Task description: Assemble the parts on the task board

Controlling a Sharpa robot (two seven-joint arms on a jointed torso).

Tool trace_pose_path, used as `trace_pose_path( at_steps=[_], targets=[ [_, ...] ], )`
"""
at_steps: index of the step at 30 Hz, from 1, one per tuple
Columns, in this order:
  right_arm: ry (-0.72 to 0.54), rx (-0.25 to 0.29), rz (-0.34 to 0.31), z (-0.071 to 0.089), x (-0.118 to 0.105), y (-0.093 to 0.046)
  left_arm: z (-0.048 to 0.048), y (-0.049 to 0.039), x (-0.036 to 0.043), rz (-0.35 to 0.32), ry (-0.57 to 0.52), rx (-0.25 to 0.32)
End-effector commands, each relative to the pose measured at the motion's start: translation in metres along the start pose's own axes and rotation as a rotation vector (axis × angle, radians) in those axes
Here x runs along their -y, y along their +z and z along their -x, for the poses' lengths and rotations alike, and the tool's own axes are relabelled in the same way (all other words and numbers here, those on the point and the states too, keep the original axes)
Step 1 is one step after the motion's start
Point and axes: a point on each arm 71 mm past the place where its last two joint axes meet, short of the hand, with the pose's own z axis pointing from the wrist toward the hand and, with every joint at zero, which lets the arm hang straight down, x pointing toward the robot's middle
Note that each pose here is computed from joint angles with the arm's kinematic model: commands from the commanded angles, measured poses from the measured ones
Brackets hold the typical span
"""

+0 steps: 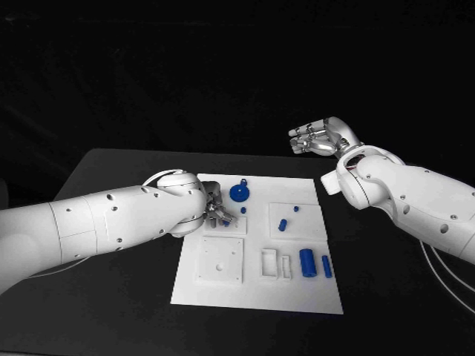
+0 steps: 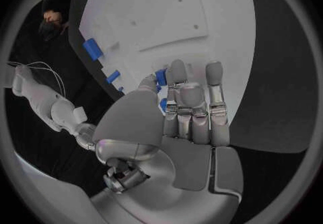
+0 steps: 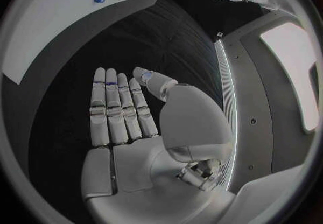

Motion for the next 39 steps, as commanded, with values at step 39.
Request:
trace_pose_path(
  at_steps=[39],
  targets=[
    [-0.002,-0.007,0.005,-0.0008,0.0035,-0.0025,-0.0019,-0.0014,-0.0042,-0.006,-0.018,-0.031]
  ],
)
